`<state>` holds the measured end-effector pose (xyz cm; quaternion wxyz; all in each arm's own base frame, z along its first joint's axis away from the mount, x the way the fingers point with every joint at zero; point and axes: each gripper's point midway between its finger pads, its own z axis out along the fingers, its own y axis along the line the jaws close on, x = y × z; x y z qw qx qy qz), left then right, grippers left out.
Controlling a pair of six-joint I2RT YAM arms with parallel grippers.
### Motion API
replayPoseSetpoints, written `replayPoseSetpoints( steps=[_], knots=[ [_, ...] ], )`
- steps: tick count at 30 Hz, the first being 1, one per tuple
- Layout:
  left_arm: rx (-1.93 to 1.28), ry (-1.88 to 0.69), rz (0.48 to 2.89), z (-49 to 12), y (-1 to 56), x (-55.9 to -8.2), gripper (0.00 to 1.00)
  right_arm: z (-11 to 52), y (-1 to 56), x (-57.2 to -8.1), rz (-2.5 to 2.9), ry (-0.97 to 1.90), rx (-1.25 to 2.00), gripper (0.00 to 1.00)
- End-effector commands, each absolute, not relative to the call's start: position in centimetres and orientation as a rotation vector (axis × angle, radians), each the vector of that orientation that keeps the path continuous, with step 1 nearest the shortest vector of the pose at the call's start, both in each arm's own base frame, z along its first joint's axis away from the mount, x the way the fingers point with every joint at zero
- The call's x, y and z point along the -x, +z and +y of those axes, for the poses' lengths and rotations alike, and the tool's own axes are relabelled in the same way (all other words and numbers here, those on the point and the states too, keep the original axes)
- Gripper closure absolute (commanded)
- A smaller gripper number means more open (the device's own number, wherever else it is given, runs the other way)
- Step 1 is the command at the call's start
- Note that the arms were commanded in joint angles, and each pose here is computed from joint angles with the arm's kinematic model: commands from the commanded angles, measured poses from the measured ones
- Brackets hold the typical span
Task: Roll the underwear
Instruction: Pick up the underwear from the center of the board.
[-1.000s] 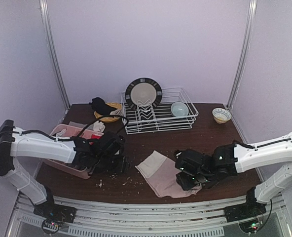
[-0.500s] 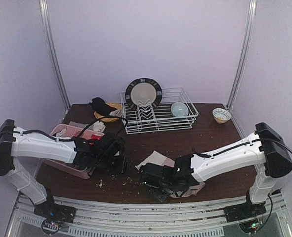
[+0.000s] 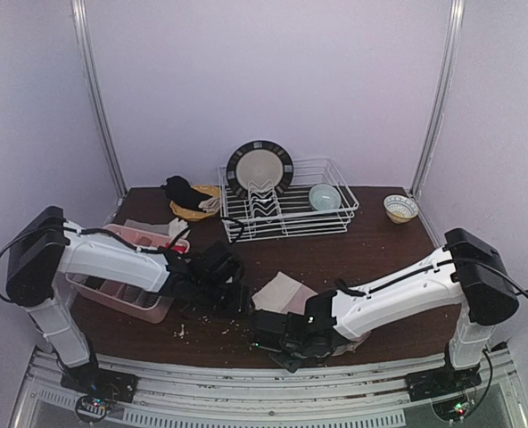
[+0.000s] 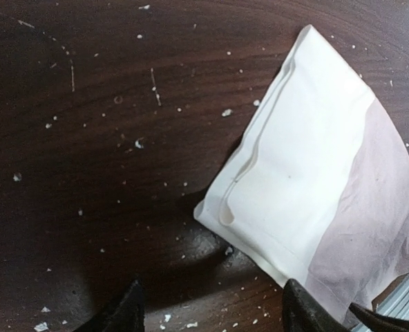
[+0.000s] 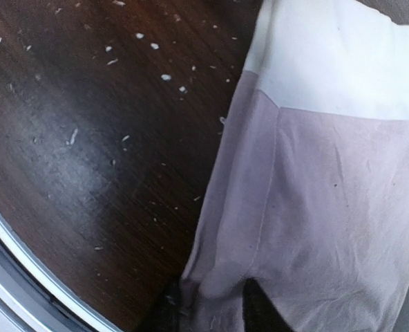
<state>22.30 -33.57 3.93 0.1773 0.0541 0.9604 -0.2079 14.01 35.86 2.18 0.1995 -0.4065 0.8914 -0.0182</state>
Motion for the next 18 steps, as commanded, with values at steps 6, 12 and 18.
replayPoseSetpoints(
  steps=[6,12,18],
  knots=[
    [-0.016,-0.608,2.766,-34.6,2.1,-23.6,0.42,31.7,-0.7,-13.1,2.579,-0.175,1.095,0.98],
    [0.006,-0.634,2.794,-35.5,1.2,-23.7,0.43,32.2,0.0,-12.9,2.578,-0.091,1.076,1.00],
    [0.004,-0.634,2.794,-36.1,1.4,-24.2,0.44,32.8,0.5,-12.6,2.577,-0.016,1.057,1.00]
  ],
)
